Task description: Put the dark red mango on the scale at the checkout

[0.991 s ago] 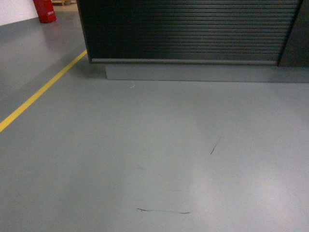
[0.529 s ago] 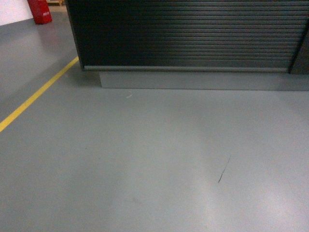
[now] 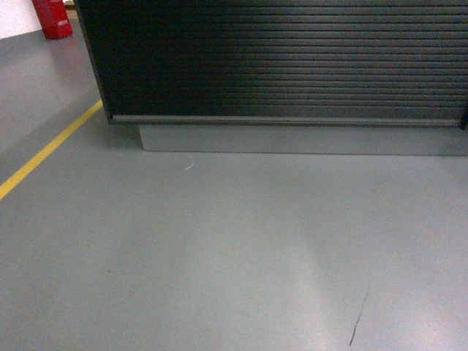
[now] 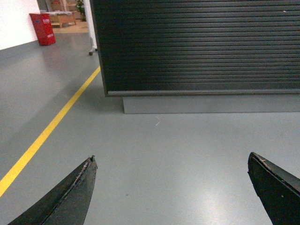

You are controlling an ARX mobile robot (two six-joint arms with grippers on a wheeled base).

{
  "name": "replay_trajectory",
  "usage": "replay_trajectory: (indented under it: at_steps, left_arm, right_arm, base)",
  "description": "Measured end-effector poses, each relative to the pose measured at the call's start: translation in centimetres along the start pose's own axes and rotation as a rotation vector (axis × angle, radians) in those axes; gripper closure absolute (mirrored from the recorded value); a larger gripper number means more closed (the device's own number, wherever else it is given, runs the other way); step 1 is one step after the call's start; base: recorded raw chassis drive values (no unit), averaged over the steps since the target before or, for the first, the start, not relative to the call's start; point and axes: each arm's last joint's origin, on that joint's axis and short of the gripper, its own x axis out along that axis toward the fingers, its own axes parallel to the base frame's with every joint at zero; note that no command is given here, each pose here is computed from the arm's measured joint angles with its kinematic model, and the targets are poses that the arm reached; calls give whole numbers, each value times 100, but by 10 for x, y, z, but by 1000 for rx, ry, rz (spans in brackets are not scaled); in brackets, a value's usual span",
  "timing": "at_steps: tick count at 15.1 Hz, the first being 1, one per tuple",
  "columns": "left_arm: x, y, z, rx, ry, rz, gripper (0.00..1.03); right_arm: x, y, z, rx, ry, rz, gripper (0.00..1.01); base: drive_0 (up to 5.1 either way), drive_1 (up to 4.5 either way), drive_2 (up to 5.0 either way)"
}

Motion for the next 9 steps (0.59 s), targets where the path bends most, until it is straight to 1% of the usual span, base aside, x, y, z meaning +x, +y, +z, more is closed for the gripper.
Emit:
replay_trajectory:
  at_steps: [9]
  left_arm:
    - [0,0,0,0,1,-1,5]
  right_arm:
    - [0,0,0,0,5,0,3]
  base:
    - [6,438,-426]
